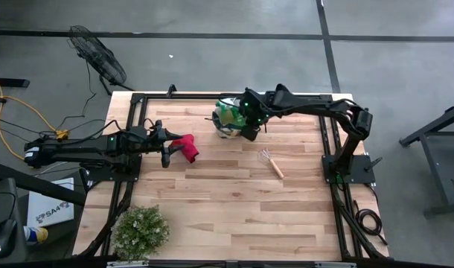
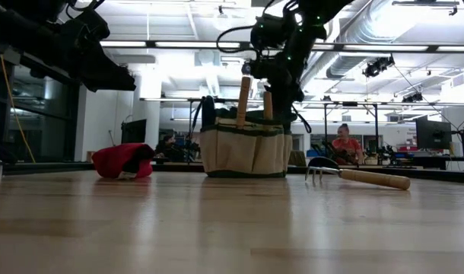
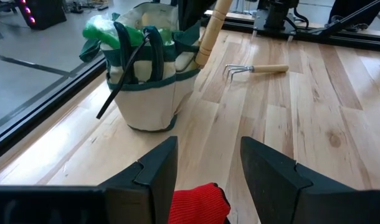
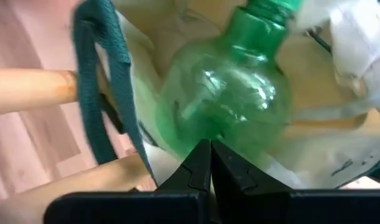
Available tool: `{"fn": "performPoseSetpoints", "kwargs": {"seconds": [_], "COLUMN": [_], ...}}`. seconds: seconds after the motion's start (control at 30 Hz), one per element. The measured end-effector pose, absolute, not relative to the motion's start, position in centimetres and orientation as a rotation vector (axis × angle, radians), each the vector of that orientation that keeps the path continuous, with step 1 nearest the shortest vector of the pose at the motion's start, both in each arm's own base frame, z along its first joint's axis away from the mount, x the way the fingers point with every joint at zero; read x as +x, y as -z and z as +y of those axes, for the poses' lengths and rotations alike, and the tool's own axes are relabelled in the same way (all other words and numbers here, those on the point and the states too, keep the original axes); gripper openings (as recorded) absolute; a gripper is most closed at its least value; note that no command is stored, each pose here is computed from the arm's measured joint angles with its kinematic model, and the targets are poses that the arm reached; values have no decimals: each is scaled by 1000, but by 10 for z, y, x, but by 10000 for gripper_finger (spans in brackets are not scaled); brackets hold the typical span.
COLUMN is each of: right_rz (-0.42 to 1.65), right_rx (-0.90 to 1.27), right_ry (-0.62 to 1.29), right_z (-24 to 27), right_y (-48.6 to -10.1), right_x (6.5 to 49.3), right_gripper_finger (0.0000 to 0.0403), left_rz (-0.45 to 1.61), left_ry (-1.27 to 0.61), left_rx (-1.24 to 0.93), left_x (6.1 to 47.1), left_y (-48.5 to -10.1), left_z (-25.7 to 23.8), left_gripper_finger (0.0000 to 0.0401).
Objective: Pick & Place Garden tools in Gardening bag
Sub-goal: Put the green spray bottle into the gardening bag
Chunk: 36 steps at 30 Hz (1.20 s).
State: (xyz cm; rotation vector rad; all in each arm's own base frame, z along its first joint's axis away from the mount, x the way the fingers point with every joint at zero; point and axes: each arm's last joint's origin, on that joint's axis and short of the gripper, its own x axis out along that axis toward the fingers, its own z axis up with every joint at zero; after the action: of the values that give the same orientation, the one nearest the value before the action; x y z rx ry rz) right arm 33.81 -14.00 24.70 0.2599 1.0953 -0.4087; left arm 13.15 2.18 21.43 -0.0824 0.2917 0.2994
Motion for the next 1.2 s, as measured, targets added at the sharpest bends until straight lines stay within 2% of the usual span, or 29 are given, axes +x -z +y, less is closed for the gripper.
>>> {"fn": "performPoseSetpoints", "kwargs": {"seconds": [0.33, 0.7, 1.07, 1.2], "right_rz": [1052, 754, 542, 576], "right_rx": [243, 120, -90, -203], "right_ry": [446, 475, 295, 204], "right_z": [-142, -147, -150, -151], "right_y": [-247, -283, -297, -289], "right_x": [339, 348, 366, 369], "right_gripper_finger": [3, 3, 4, 30], "left_rz": [292, 291, 291, 291], "left_ry": [-299, -300, -300, -300], "left_rx": [-82, -82, -82, -82], "left_x": [132, 132, 132, 132], "left_y": [-214, -214, -214, -214], "left_z": [22, 22, 22, 22], "left_gripper_finger": [171, 171, 171, 171]}}
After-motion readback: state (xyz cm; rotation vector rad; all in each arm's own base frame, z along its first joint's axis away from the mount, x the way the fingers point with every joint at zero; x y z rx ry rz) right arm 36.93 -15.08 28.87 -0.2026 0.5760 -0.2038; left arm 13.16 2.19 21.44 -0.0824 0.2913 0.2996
